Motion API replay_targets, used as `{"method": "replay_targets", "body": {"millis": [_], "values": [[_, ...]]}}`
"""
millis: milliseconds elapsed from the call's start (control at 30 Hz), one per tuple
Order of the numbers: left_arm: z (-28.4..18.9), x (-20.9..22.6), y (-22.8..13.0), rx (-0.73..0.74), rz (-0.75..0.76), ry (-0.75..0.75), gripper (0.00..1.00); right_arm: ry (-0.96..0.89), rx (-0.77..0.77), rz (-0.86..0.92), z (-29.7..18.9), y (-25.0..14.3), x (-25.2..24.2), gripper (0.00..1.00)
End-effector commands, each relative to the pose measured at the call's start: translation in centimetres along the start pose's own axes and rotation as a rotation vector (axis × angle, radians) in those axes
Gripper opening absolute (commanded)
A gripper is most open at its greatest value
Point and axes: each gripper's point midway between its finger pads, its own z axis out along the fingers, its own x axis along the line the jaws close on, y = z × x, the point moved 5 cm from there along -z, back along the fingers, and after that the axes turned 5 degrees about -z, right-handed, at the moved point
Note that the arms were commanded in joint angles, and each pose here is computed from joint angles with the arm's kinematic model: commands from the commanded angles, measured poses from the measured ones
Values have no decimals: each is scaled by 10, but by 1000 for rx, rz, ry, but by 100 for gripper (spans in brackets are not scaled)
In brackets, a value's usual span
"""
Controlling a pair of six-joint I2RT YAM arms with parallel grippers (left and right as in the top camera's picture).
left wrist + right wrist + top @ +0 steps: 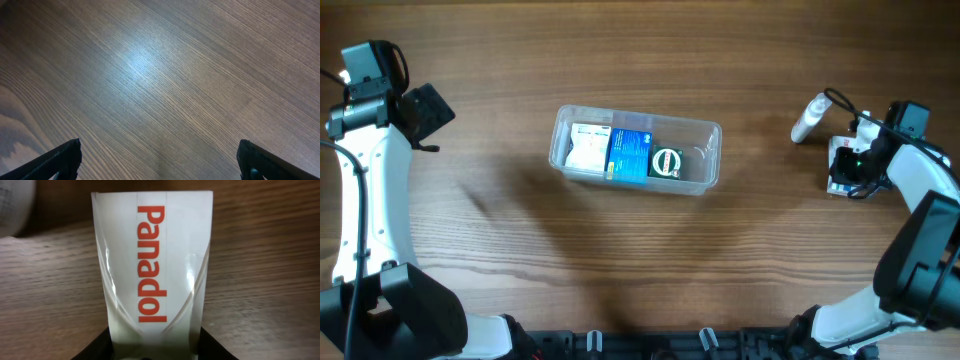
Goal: Pack container
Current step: 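Lower the right gripper onto the Panadol box and close on it, then lift the Panadol box and carry it over the container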
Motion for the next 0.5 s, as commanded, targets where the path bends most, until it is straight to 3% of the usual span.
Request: {"method": "replay_targets", "body": {"millis": [0, 233, 367, 467], "values": [[-7, 2, 5, -28, -7, 3, 100, -32, -145, -6, -46, 25, -5, 41], [-7, 2, 5, -28, -7, 3, 100, -181, -273, 1, -123, 25, -14, 46], [-7, 2, 5, -28, -7, 2, 100, -163, -436, 38, -181, 28, -4, 36], [-7, 2, 5, -28, -7, 3, 100, -104, -523, -2, -211, 30, 13, 36]]}}
